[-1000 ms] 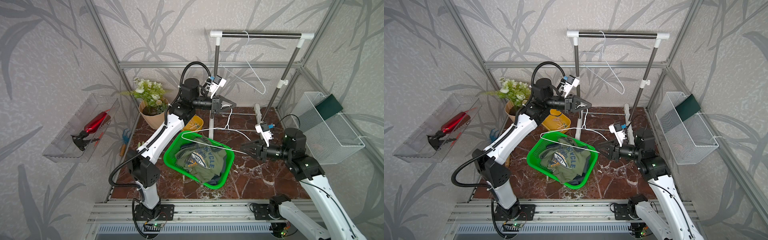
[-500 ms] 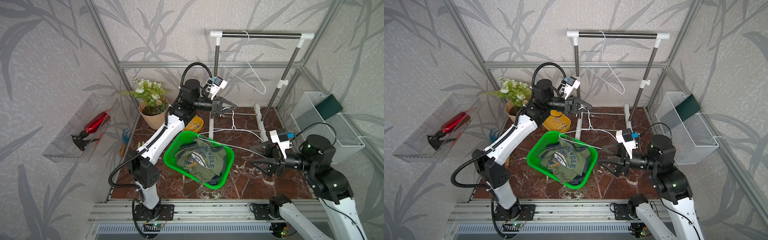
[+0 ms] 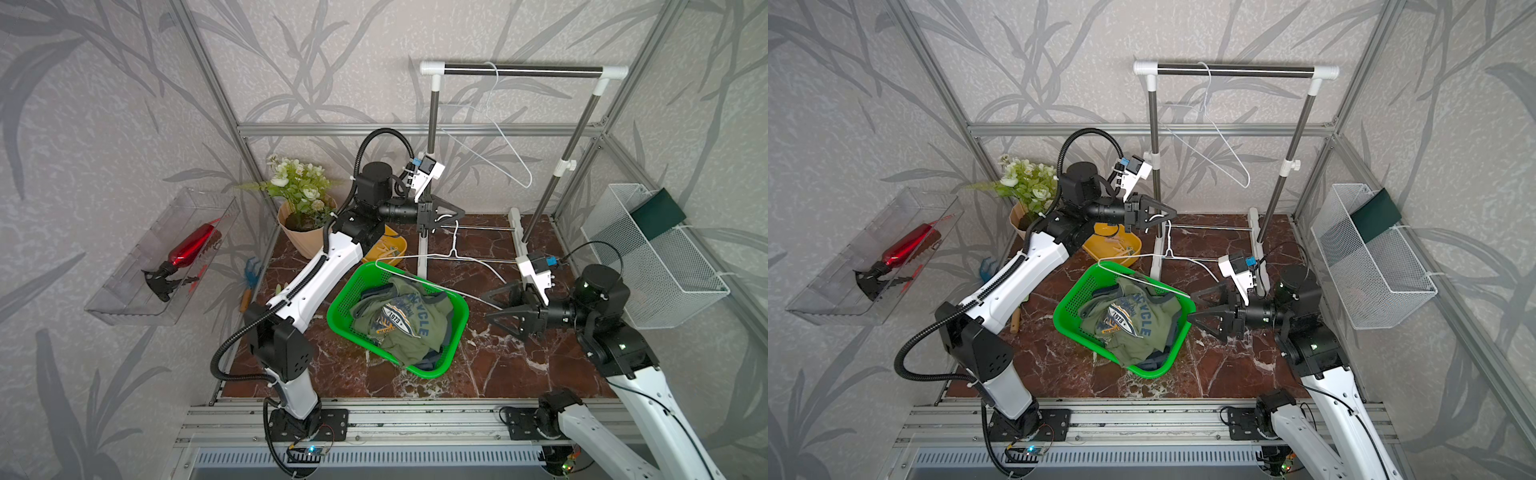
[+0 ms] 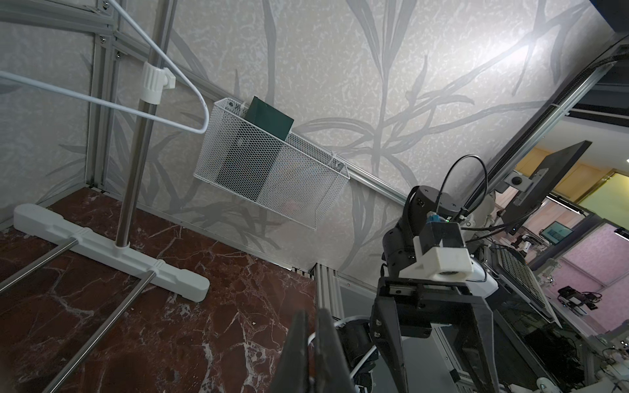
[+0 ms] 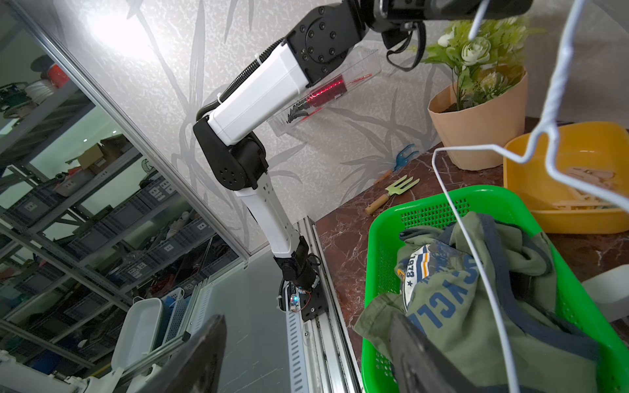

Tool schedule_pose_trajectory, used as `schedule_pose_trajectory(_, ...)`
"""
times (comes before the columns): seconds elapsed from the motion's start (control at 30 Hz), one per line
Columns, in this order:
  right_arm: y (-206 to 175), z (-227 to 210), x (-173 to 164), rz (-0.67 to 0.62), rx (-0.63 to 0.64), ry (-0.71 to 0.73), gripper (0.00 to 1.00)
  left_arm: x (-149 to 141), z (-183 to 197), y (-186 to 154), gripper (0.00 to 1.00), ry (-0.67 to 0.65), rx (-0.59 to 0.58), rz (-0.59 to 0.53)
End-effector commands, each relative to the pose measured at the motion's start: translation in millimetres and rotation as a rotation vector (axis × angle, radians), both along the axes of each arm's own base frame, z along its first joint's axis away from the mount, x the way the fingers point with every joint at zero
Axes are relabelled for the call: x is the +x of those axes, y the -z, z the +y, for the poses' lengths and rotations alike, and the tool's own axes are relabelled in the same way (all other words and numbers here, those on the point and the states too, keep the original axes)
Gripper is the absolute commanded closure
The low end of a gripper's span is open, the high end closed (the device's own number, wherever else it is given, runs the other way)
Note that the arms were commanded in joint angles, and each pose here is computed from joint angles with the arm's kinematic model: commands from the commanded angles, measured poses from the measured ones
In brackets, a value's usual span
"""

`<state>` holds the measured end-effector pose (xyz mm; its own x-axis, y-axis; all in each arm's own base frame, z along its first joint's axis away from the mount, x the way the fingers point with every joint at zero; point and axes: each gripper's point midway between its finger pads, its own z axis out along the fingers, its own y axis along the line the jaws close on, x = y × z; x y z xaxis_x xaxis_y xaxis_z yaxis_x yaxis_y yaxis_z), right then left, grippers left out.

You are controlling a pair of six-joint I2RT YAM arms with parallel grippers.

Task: Remove the clothespins securing tank tops to the hanger
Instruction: Adjust the hanger.

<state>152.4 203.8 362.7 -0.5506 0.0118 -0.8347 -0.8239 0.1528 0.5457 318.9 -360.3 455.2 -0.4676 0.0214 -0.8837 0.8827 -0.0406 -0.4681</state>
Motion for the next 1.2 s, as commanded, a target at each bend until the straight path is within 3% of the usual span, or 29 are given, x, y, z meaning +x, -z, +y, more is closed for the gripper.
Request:
schedule_pose_trajectory(0.0, 7, -1, 45, 0.059, 0.014, 0.171, 0.22, -39, 4, -43, 1.00, 0.078, -0.072, -0.054)
schedule_pose_trajectory(0.23, 24, 24, 64, 0.063, -0.025, 0.132, 0.21, -47, -3, -45, 1.00, 0.097, -0.077, -0.047)
schedule_pose_trajectory(0.37, 11, 29, 67, 0.023, -0.007, 0.122, 0.21, -50, -3, -41, 1.00, 0.098, -0.054, -0.055)
schedule_pose_trajectory(0.63, -23, 26, 32, -0.020, 0.024, 0.062, 0.21, -39, -4, -21, 1.00, 0.061, 0.010, -0.059)
schedule_pose_trajectory(0.97, -3, 38, 11, 0.052, -0.015, 0.002, 0.21, -31, -10, -18, 1.00, 0.046, 0.012, -0.054)
schedule_pose_trajectory(1.17, -15, 43, 12, 0.023, 0.023, 0.000, 0.21, -31, -11, -17, 1.00, 0.055, 0.010, -0.043)
